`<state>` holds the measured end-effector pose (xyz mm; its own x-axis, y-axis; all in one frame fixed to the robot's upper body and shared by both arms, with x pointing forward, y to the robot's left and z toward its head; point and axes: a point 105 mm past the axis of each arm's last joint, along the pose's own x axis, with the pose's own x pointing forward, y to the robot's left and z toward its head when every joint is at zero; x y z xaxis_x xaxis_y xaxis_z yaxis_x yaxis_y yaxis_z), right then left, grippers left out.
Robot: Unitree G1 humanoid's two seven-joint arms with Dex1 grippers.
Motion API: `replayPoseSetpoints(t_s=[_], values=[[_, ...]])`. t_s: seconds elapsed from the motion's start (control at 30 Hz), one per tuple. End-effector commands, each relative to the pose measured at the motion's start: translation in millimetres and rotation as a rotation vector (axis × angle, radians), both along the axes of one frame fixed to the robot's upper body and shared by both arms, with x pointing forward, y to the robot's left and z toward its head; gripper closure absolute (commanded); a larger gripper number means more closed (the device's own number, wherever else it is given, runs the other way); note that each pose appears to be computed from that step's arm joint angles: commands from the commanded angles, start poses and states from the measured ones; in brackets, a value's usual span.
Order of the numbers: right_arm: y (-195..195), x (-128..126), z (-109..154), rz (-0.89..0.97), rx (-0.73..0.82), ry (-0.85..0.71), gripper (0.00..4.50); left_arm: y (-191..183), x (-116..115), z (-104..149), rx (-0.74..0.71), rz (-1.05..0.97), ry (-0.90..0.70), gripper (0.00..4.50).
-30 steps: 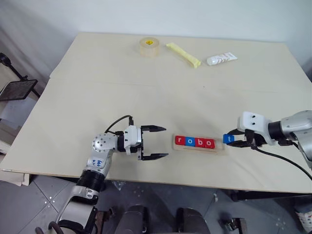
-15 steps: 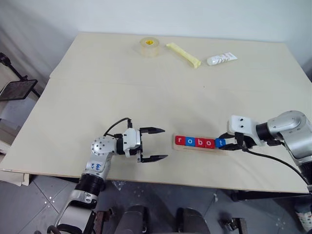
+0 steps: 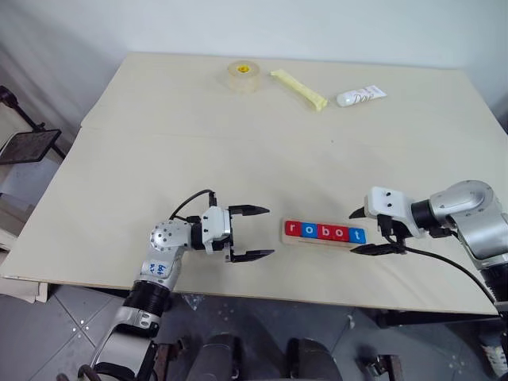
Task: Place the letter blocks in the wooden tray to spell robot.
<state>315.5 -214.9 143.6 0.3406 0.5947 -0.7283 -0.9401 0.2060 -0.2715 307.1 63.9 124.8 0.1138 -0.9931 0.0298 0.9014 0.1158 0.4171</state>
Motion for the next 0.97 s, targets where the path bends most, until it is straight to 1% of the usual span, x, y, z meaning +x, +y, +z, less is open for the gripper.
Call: replayPoseSetpoints(t_s=[0.03,0.13,0.23,0.27,0.3,0.37,0.43,0.53,0.7,0.83,0.9,0.97], values=[[-8.2,-5.7,32.0,-0.026,0.088,-0.096,0.02,-0.2,4.4,6.3,-0.010,0.020,-0.016,0.00],[-14.7,-9.4,42.7,-0.056,0.189,-0.148,0.02,0.8,9.2,7.2,-0.012,0.048,0.001,0.00],[-31.4,-19.0,41.5,-0.076,0.221,-0.160,0.02,3.0,14.7,8.8,-0.011,0.089,0.005,0.00],[-42.7,-20.9,41.5,-0.093,0.235,-0.201,0.02,5.4,18.5,10.9,-0.019,0.109,0.033,0.00],[-54.8,-27.6,40.1,-0.110,0.255,-0.218,0.02,8.3,17.9,16.0,-0.026,0.110,0.006,0.00],[-73.0,-45.2,39.8,-0.114,0.334,-0.240,0.02,17.1,15.9,22.1,-0.039,0.089,0.016,0.00],[-85.8,-56.7,39.5,-0.126,0.397,-0.251,0.02,26.2,16.0,28.8,-0.059,0.072,0.038,0.00],[-106.7,-69.2,34.2,-0.160,0.407,-0.254,0.02,38.8,17.8,39.6,-0.053,0.053,0.069,0.00],[-113.8,-74.7,33.4,-0.154,0.440,-0.242,0.02,42.2,19.3,50.0,-0.073,0.027,0.108,0.00],[-115.1,-79.3,35.4,-0.141,0.478,-0.224,0.02,41.3,16.9,50.8,-0.071,0.005,0.128,0.00],[-116.4,-82.4,34.7,-0.145,0.479,-0.203,0.02,41.7,16.6,50.8,-0.069,0.001,0.132,0.00],[-117.4,-90.1,31.1,-0.135,0.445,-0.168,0.02,42.2,14.4,50.7,-0.063,-0.013,0.131,0.00]])
